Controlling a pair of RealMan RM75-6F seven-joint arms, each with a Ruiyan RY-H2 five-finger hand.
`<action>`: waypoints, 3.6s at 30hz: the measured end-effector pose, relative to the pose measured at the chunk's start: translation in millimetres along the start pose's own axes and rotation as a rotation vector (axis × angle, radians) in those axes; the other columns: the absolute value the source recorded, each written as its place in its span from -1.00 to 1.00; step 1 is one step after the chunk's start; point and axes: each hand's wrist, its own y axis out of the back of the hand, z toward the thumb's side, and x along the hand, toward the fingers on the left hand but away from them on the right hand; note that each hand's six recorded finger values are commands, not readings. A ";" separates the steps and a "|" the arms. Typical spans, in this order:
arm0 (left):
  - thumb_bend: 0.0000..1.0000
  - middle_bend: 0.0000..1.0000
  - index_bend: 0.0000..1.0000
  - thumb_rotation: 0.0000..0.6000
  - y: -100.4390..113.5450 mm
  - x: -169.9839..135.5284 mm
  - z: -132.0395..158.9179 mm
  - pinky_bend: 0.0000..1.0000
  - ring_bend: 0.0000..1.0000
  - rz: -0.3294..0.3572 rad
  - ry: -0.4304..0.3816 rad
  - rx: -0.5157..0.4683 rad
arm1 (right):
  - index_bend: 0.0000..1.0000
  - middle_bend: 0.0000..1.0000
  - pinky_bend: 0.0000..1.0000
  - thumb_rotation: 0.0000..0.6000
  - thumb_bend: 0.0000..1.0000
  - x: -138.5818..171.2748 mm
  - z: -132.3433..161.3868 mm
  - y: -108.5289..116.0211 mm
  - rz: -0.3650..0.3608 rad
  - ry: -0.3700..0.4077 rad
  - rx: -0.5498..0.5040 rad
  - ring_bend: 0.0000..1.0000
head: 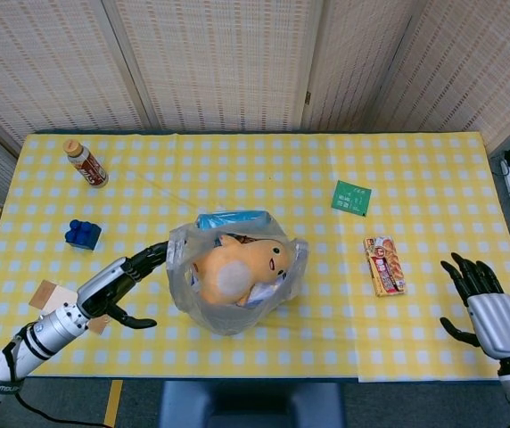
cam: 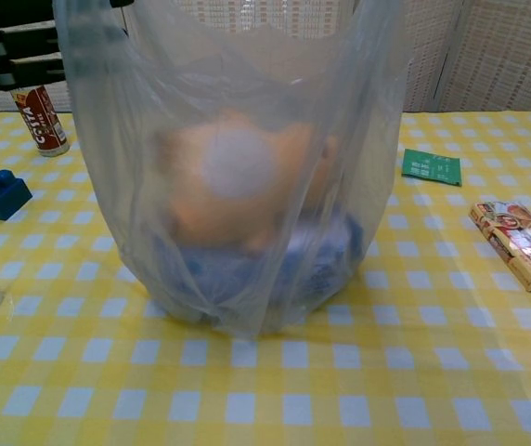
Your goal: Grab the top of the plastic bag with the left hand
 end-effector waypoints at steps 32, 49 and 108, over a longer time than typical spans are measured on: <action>-0.73 -0.84 -0.78 1.00 -44.0 71.5 15.9 -0.92 -1.00 -0.211 0.033 -0.076 | -1.00 -1.00 -1.00 1.00 -0.42 13.2 -10.3 17.5 -0.017 0.019 -0.102 -1.00; -0.73 -0.85 -0.77 1.00 -62.1 94.9 15.4 -0.90 -1.00 -0.315 0.093 -0.175 | -1.00 -1.00 -1.00 1.00 -0.42 7.6 -5.9 14.0 -0.003 0.070 -0.128 -1.00; 0.02 0.45 0.23 1.00 -86.4 171.9 43.9 0.69 0.38 -0.327 0.117 -0.493 | -1.00 -1.00 -1.00 1.00 -0.42 15.3 -25.5 35.7 -0.072 0.032 -0.199 -0.99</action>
